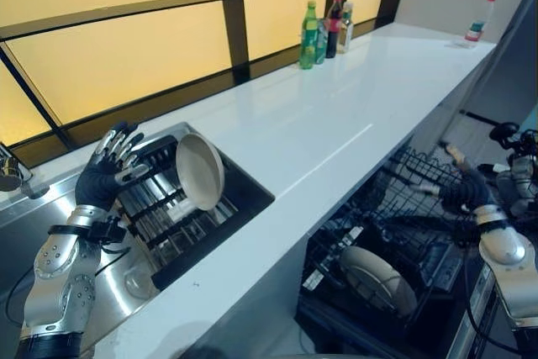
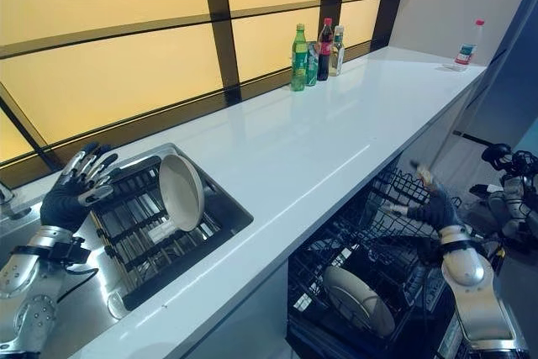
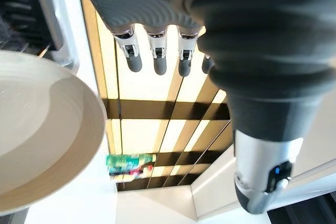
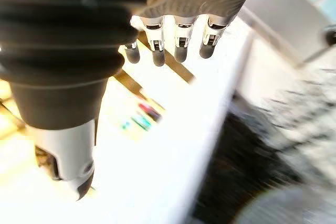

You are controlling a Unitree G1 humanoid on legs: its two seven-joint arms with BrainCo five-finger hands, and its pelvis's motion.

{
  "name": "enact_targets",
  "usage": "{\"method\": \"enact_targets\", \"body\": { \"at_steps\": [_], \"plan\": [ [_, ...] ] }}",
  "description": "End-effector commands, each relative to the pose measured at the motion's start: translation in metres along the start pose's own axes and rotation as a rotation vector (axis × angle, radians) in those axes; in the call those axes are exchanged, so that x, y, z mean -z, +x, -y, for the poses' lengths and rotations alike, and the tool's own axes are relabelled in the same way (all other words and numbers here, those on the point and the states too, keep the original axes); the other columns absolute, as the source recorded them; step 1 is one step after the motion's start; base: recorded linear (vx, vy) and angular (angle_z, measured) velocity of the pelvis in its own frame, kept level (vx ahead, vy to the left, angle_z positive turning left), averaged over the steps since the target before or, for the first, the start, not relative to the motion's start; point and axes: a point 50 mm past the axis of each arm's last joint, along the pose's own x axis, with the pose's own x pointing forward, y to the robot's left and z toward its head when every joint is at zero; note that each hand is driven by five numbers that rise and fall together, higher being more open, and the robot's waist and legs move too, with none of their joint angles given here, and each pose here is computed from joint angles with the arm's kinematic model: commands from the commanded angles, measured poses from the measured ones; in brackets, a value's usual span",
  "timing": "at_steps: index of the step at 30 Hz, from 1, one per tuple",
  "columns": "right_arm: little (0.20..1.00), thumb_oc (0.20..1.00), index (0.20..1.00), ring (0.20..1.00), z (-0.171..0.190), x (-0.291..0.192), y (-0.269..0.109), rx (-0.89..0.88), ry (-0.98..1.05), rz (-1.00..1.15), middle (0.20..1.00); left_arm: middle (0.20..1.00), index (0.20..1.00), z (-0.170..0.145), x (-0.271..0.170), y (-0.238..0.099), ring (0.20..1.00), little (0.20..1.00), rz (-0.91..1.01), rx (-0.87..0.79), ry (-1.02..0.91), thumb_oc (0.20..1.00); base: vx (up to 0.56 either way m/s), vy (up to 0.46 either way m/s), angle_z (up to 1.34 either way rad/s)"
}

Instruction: Pick up plates and place into dishwasher.

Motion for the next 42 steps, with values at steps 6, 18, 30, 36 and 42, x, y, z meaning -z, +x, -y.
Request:
{"method": "enact_targets", "body": {
  "at_steps": [6, 18, 30, 36, 42],
  "plan": [
    [1.000, 1.000, 1.000, 1.000, 0.014, -0.049, 0.014, 0.101, 0.061, 0.281, 1.000, 1.000, 1.000, -0.013, -0.013, -0.006, 1.000, 1.000, 0.078, -0.094, 0.261, 1.000, -0.03, -0.014, -0.02],
    [1.000, 1.000, 1.000, 1.000, 0.006, -0.052, 0.020, 0.061, 0.153, 0.297, 1.000, 1.000, 1.000, -0.053, -0.054, 0.013, 1.000, 1.000, 0.133, -0.269, 1.327, 1.000, 0.03, 0.110, -0.32],
    [1.000, 1.000, 1.000, 1.000, 0.011, -0.040, 0.018, 0.013, 0.153, 0.245, 1.000, 1.000, 1.000, -0.050, -0.071, 0.031, 1.000, 1.000, 0.295, -0.236, 1.741, 1.000, 0.09, 0.087, -0.06],
    [1.000, 1.000, 1.000, 1.000, 0.013, -0.033, 0.014, 0.002, 0.148, 0.209, 1.000, 1.000, 1.000, -0.035, -0.058, 0.034, 1.000, 1.000, 0.345, -0.084, 1.848, 1.000, 0.11, 0.072, -0.11],
    [1.000, 1.000, 1.000, 1.000, 0.019, -0.029, 0.013, -0.011, 0.130, 0.196, 1.000, 1.000, 1.000, -0.027, -0.035, 0.033, 1.000, 1.000, 0.232, 0.150, 1.865, 1.000, 0.08, 0.093, -0.05]
  ]
}}
